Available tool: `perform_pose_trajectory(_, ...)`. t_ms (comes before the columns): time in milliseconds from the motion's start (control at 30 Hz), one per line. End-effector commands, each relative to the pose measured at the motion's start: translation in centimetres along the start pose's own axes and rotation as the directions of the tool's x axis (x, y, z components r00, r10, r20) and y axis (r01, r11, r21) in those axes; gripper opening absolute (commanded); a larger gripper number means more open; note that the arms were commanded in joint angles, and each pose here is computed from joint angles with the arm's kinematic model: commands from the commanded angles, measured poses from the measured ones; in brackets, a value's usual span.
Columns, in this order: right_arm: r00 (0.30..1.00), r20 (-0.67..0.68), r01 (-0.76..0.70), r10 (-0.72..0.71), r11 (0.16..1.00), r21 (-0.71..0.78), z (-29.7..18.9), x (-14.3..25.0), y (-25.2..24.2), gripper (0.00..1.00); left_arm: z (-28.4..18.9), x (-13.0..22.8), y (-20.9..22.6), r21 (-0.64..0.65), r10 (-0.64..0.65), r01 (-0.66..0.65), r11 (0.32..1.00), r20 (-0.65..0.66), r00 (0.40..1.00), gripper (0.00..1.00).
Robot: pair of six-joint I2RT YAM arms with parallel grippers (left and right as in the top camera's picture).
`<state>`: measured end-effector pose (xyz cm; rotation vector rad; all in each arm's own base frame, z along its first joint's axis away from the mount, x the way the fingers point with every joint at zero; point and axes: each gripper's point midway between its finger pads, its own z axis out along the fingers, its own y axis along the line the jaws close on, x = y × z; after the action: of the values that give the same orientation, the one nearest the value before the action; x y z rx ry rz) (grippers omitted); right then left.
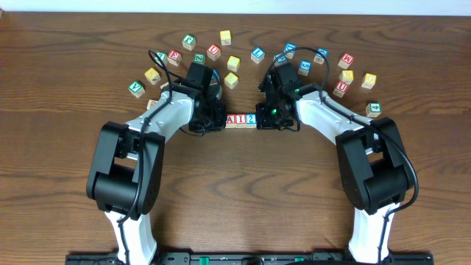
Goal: Spell out AI2
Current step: 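Press both grippers against the row ends to align A, I, 2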
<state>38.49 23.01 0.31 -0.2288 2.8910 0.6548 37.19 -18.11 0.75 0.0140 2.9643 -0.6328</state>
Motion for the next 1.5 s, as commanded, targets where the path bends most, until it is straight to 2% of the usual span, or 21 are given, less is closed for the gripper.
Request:
perform_pose_trajectory(0,1.0,0.001,-0.008,0.008,1.0,-0.015,-0.1,0.1,0.5,0.01,0.5,0.4,-0.3,0.015,0.016,-0.016,1.0,-0.015,1.0,0.08)
perform_pose_trajectory(1467,0.999,0.046,0.007,-0.006,1.0,-0.005,-0.1,-1.0,0.4,0.01,0.6,-0.5,-0.4,0.02,0.03,-0.031,0.999,0.024,0.999,0.08)
